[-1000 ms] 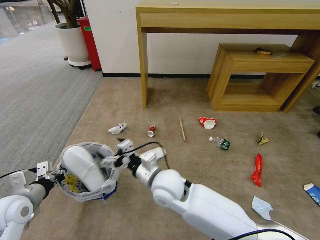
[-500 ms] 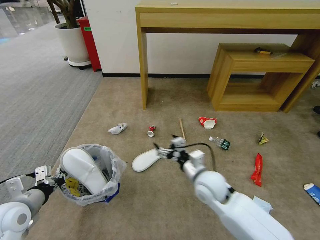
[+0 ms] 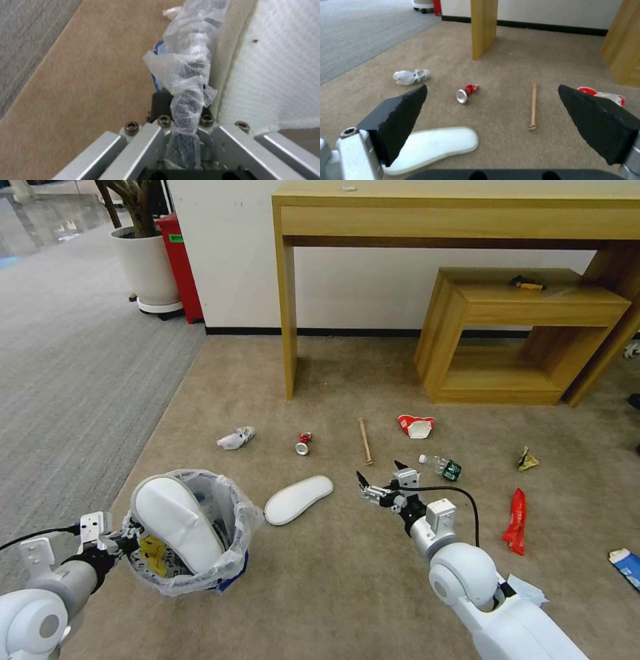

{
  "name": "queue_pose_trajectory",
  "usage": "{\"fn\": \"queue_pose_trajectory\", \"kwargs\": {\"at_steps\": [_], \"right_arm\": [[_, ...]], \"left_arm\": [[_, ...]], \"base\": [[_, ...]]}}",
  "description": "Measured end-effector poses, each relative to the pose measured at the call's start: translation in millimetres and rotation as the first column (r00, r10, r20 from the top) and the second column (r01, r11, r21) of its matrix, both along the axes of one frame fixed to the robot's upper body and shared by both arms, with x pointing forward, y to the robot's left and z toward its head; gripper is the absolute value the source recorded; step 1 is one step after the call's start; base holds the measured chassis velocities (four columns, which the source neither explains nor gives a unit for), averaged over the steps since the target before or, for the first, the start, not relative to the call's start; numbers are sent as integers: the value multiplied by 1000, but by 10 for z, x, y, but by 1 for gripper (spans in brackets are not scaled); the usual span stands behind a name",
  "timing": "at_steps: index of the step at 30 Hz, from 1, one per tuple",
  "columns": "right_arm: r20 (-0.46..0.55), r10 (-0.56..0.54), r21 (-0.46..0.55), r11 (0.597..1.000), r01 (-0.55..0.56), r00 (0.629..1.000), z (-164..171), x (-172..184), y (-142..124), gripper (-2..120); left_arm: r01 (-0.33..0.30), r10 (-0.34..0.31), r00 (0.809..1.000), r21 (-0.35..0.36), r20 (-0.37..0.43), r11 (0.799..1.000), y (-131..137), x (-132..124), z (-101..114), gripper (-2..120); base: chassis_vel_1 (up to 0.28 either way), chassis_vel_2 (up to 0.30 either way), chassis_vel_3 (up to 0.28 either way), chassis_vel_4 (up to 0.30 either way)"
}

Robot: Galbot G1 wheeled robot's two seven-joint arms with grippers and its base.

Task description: Pick up the trash bin and place the garbage on the floor into it.

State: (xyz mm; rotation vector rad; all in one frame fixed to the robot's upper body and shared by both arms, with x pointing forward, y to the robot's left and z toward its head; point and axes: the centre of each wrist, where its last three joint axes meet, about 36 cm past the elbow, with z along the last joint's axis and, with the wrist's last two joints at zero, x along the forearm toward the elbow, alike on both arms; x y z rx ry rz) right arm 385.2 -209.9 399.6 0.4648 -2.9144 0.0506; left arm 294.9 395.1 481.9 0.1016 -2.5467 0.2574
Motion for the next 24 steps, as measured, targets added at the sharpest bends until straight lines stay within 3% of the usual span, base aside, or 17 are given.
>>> {"fn": "queue_pose_trajectory", "kwargs": {"at_steps": [12, 20, 24], "right_arm": [[-7, 2, -6, 1000, -2, 1000, -39, -27, 22, 100], [-32, 13, -23, 1000, -14, 999, -144, -64, 70, 100], [-60, 40, -97, 994, -45, 997, -347, -14, 65, 100]], "left_arm": [[6, -6, 1000, -2, 9, 1000, -16, 3, 25, 0], [1, -1, 1000, -2, 7, 1000, 13, 20, 11, 0], [-22, 22, 1000, 2, -5, 1000, 112, 35, -33, 0]], "base": [[-89, 238, 86, -226], [49, 298, -60, -296], [112, 331, -98, -311]]}}
